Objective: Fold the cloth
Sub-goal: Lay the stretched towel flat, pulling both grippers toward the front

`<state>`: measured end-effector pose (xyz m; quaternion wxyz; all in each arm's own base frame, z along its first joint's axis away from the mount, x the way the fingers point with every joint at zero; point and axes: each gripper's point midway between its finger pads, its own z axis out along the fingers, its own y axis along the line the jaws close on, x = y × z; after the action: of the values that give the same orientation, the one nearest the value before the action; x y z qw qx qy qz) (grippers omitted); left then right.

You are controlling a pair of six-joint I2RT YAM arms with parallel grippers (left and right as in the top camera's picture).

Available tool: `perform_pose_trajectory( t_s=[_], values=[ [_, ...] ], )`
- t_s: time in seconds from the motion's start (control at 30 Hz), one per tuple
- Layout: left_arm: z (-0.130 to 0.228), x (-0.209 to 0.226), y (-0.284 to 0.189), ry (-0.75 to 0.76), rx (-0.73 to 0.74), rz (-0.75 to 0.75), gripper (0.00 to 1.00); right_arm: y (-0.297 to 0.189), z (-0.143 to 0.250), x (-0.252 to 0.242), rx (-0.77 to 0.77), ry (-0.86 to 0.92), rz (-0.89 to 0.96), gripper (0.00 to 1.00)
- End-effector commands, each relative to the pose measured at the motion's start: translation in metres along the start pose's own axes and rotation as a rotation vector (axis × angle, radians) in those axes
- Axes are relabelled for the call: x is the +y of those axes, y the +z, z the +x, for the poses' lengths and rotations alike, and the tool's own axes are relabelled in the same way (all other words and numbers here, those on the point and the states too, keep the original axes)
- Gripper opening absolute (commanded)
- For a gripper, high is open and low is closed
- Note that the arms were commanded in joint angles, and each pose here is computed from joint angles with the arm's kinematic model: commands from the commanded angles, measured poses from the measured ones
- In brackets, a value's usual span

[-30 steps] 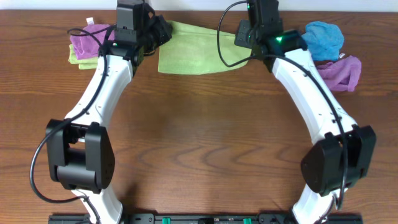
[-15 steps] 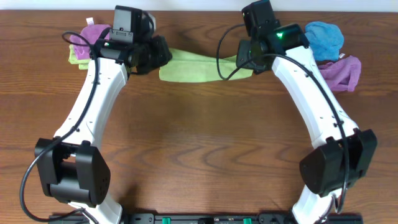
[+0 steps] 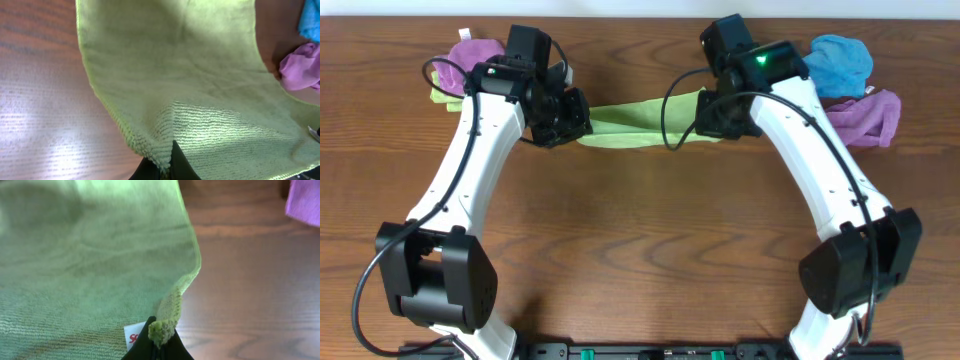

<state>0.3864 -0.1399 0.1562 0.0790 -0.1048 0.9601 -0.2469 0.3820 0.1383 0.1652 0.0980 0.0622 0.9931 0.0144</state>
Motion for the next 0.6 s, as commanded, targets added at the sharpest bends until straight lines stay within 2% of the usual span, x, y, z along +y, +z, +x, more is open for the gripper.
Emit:
perform_pose_trajectory(
  t_s=[0.0,0.37,0.57],
  values=[
    [0.008,0.029,0.005,-0.003,0.005,-0.113,0.06,0.008,0.009,-0.020,0.016,0.001,0.110,0.01],
    [0.064,0.054,0.018,-0.050,0.052,-0.116,0.06,0.016,0.069,-0.045,0.023,0.011,0.083,0.01],
    [0.104,0.069,0.037,-0.081,0.144,-0.111,0.06,0.040,0.102,-0.049,0.076,0.025,0.057,0.01]
  ],
)
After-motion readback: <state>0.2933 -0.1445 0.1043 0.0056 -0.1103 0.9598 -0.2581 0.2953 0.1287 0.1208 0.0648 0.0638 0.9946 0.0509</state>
